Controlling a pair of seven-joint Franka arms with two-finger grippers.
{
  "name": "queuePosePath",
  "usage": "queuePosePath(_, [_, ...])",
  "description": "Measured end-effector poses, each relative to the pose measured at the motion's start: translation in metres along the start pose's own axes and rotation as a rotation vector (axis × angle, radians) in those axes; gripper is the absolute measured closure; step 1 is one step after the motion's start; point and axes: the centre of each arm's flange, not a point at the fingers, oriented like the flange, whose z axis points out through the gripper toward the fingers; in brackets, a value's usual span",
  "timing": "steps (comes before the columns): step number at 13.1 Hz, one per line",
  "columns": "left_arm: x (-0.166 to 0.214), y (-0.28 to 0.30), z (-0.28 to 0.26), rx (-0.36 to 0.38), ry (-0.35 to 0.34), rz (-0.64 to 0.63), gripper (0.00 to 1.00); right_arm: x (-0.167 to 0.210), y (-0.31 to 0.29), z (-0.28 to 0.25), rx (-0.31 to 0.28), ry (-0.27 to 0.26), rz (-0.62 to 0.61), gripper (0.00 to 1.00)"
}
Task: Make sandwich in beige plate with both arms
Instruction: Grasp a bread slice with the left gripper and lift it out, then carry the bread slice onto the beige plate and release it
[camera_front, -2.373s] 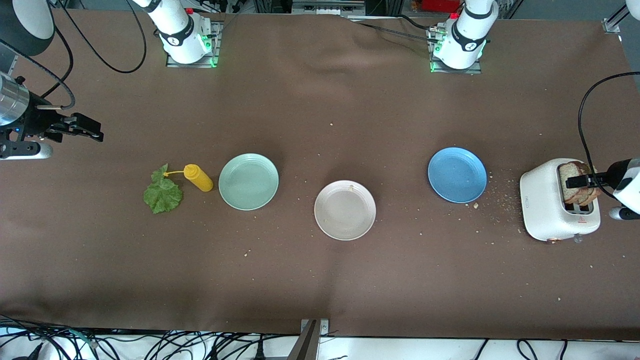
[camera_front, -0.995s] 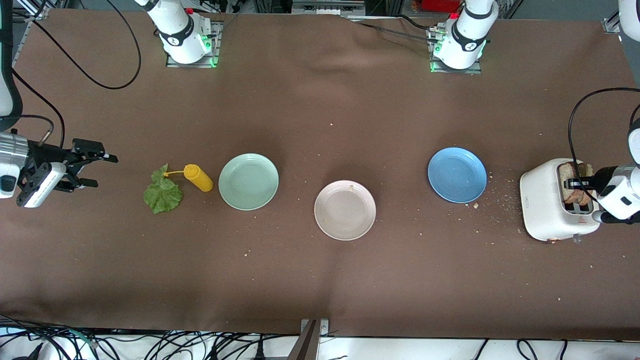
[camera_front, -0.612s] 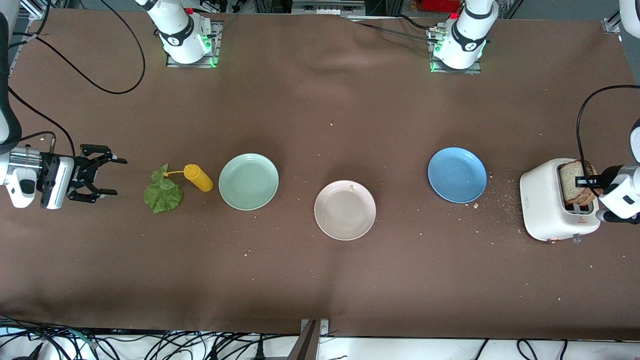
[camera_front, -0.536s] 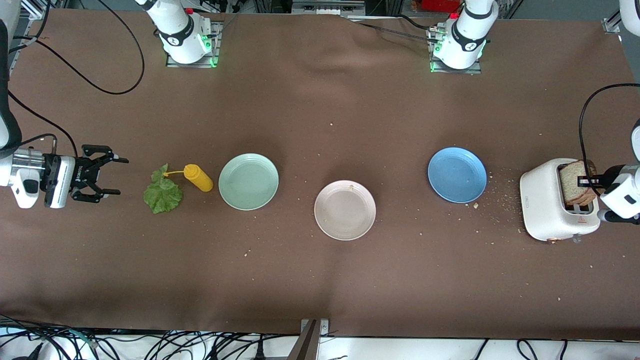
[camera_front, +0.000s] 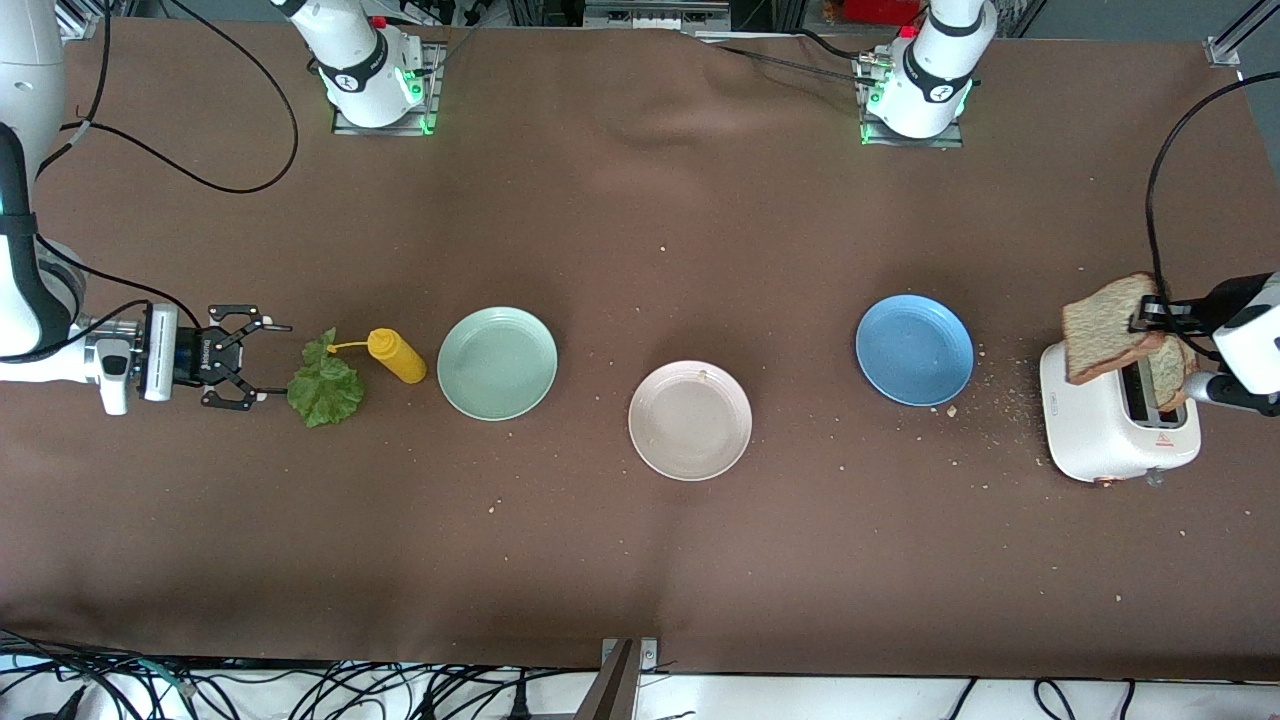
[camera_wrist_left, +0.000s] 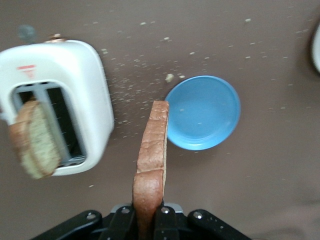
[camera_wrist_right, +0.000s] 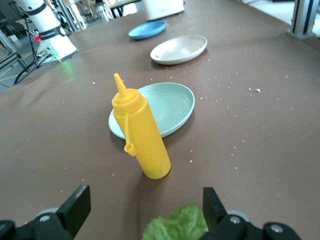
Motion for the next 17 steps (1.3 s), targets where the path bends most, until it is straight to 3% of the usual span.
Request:
queuePosePath(2, [0.014,0.024,0.013,-0.163,0.01,-0.008,0.92,-0.018,0.001,0.021,0.013,0.096,-0.054,0.0])
queuePosePath(4, [0.039,0.077,0.043,-0.28,-0.054,-0.087,0.92,-0.036,0.002,0.043,0.021,0.168,-0.084,0.0])
queuePosePath(6, [0.074,0.152,0.095,-0.39,-0.149,-0.14,0.92,-0.049,0.004,0.066,0.023,0.236,-0.11,0.0])
queuePosePath(9, [0.123,0.211,0.182,-0.579,-0.219,-0.166,0.92,-0.054,0.006,0.107,0.046,0.336,-0.123,0.0])
queuePosePath(11, [0.148,0.226,0.229,-0.683,-0.205,-0.167,0.92,-0.053,0.008,0.131,0.058,0.382,-0.127,0.0])
queuePosePath(16, [0.177,0.281,0.296,-0.704,-0.052,-0.102,0.92,-0.054,0.003,0.163,0.086,0.443,-0.101,0.01])
queuePosePath(17, [0.179,0.281,0.299,-0.701,-0.037,-0.098,0.92,-0.054,0.001,0.165,0.092,0.45,-0.098,0.06])
